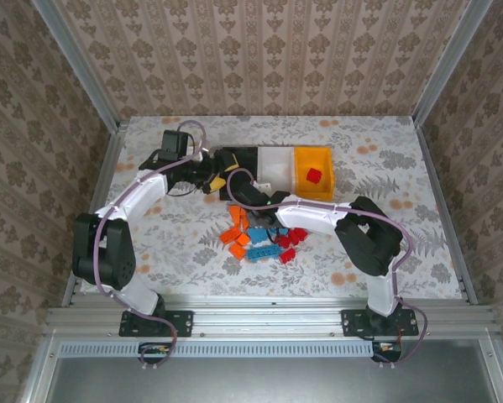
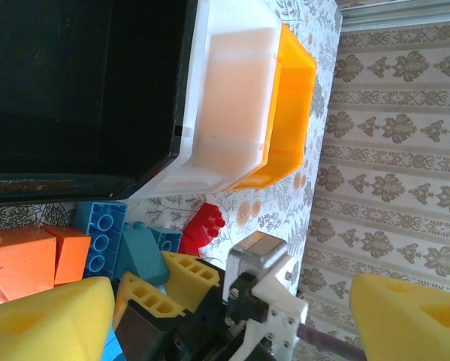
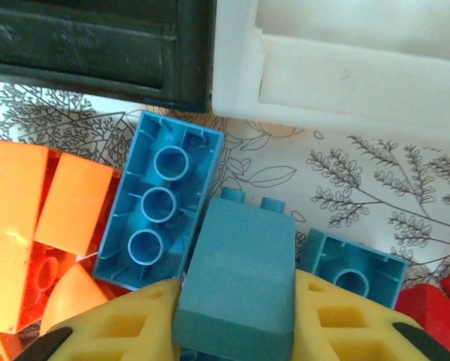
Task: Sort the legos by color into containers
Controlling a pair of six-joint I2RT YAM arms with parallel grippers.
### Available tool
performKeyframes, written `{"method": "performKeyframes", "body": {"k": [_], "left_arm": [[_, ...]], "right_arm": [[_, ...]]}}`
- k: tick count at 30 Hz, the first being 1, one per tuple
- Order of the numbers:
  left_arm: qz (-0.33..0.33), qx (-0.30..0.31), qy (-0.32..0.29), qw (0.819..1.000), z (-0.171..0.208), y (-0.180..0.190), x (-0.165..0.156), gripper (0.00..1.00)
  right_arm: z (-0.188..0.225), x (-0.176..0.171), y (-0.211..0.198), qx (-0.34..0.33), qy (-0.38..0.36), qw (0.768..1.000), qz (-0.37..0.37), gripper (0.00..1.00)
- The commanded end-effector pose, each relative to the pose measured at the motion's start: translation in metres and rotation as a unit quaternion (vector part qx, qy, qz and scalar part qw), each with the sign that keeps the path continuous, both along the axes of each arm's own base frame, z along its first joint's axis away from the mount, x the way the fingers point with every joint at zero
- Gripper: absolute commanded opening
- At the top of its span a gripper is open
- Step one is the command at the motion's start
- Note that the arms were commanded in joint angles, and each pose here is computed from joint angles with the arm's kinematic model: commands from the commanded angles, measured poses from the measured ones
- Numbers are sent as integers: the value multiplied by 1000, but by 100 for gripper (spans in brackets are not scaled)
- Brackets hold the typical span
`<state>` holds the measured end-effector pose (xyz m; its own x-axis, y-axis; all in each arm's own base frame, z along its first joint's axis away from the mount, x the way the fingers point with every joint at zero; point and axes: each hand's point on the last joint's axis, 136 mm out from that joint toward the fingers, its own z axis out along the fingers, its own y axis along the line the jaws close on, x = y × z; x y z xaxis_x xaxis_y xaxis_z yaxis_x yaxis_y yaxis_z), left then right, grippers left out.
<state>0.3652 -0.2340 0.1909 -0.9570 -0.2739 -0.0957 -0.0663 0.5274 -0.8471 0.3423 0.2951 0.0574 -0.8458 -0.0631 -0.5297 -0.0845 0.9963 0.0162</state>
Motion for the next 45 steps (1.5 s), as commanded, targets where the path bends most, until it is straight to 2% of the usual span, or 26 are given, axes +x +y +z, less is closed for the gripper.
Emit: {"method": "performKeyframes", "body": {"k": [1, 5, 9, 14, 18, 23, 27, 30, 33, 37, 42, 45], "left_arm": [[3, -2, 5, 1000, 1, 2, -3, 84], [4, 0, 6, 1000, 0, 3, -3, 84], [5, 3, 6, 1000, -2, 3, -3, 84], [3, 37, 1, 999, -8, 5, -5, 84], [0, 58, 0, 998, -14, 6, -5, 84], [0, 69, 4, 998, -21, 8, -4, 84], [6, 113, -13, 993, -24, 18, -1, 84], [1, 177, -28, 984, -29, 27, -3, 83], [-14, 248, -46, 968, -31, 30, -9, 80], [-59, 337, -73, 937, -40, 16, -29, 76], [-90, 397, -60, 912, -76, 7, -54, 65], [-96, 427, -61, 897, -90, 6, -59, 63]], "right_arm": [[42, 4, -6, 7, -49, 999, -1, 32], [72, 11, -13, 3, -82, 997, 3, 32], [89, 35, -32, -11, -100, 995, -9, 32], [83, 85, -53, -17, -91, 995, -20, 32], [69, 115, -54, -15, -68, 997, -18, 32], [62, 129, -49, -10, -56, 998, -5, 42], [77, 128, -50, -6, -72, 997, 0, 47], [100, 121, -54, 9, -94, 995, 0, 49], [115, 106, -58, 24, -107, 994, 1, 50], [124, 74, -67, 48, -121, 991, 1, 51], [113, 40, -79, 63, -115, 991, 12, 51], [104, 30, -82, 64, -114, 991, 23, 51]]}}
